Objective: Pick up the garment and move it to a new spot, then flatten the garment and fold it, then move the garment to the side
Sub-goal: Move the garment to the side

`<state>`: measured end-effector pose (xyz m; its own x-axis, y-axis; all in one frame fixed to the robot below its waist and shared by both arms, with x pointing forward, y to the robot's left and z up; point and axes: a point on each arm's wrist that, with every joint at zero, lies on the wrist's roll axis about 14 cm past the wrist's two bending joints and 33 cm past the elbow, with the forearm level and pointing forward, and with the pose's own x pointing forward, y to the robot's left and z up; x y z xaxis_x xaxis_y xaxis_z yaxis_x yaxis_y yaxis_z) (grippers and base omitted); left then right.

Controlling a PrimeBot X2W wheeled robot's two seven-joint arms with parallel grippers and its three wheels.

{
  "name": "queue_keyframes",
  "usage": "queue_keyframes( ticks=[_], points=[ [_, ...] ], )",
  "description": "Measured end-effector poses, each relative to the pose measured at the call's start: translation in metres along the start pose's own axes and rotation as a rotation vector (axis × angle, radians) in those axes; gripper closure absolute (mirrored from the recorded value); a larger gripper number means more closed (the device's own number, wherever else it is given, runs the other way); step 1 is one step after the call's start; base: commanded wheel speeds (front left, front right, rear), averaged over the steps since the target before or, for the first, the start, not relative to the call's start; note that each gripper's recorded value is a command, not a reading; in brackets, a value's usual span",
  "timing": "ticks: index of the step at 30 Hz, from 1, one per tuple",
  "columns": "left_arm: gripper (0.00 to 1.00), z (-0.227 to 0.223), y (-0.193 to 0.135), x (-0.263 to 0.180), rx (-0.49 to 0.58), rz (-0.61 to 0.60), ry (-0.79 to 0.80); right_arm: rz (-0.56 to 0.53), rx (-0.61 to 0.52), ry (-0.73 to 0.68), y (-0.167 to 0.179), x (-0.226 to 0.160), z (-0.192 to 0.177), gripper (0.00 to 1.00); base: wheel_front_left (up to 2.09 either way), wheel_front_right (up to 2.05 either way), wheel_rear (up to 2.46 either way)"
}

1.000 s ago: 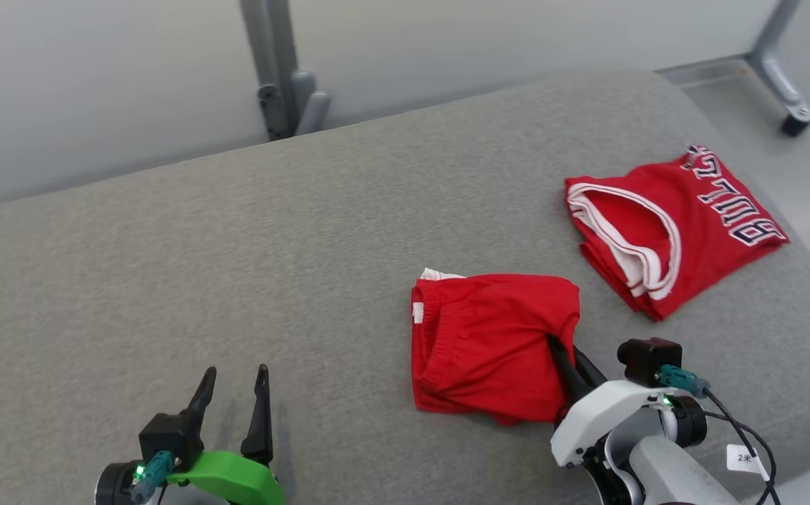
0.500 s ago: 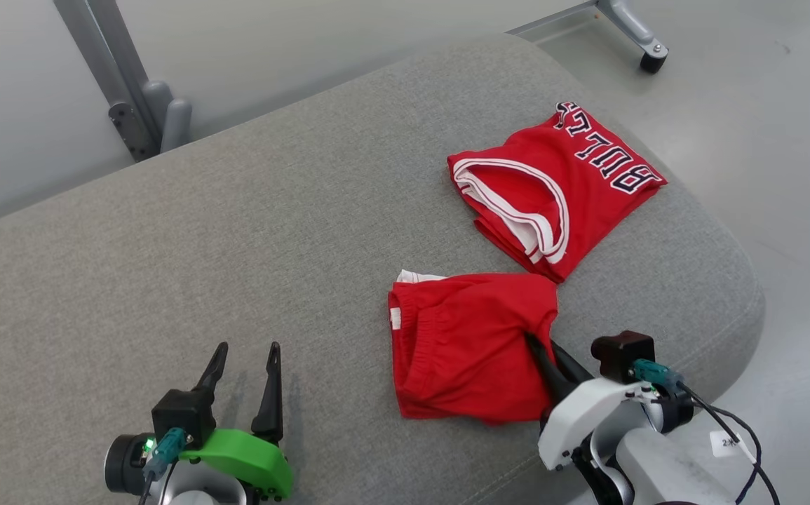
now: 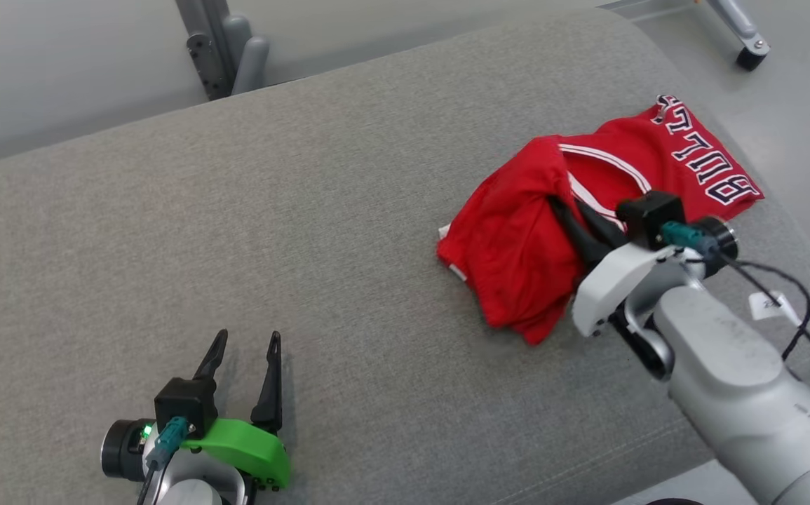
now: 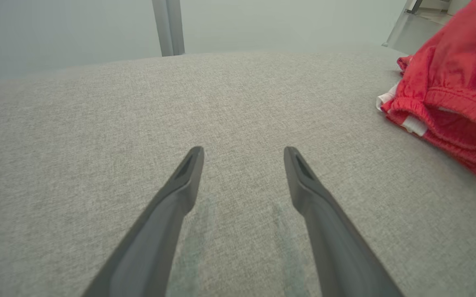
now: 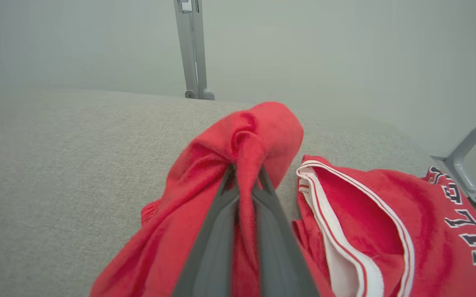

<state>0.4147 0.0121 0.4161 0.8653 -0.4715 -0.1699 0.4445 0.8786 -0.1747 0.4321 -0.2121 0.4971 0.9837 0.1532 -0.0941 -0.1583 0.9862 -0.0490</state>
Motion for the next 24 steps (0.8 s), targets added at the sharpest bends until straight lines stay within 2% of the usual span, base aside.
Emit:
queue_keyframes(
  ticks=[4, 12, 17, 18, 19, 22, 24],
  points=[
    [0.0, -0.005, 0.014, -0.007, 0.001, 0.037, 0.011, -0.024, -0.078, 0.03, -0.031, 0.014, 0.004, 1.0, 0.0, 0.0, 0.0],
    [0.0, -0.01, 0.04, -0.022, 0.01, 0.116, 0.024, -0.192, -0.182, 0.165, -0.119, 0.013, -0.011, 1.0, 0.0, 0.0, 0.0],
    [0.0, -0.014, 0.057, -0.032, 0.012, 0.168, 0.033, -0.251, -0.209, 0.261, -0.143, 0.009, -0.032, 1.0, 0.0, 0.0, 0.0],
    [0.0, -0.015, 0.059, -0.033, 0.012, 0.175, 0.036, -0.259, -0.215, 0.261, -0.146, 0.011, -0.03, 0.53, 0.0, 0.0, 0.0],
    [0.0, -0.016, 0.062, -0.034, 0.011, 0.182, 0.039, -0.266, -0.224, 0.267, -0.149, 0.012, -0.03, 0.0, 0.0, 0.0, 0.0],
    [0.0, -0.017, 0.066, -0.036, 0.011, 0.196, 0.043, -0.304, -0.232, 0.267, -0.162, 0.01, -0.026, 0.0, 0.0, 0.0, 0.0],
    [0.0, -0.017, 0.067, -0.037, 0.012, 0.199, 0.043, -0.346, -0.243, 0.231, -0.177, 0.007, -0.011, 0.0, 0.0, 0.0, 0.0]
  ],
)
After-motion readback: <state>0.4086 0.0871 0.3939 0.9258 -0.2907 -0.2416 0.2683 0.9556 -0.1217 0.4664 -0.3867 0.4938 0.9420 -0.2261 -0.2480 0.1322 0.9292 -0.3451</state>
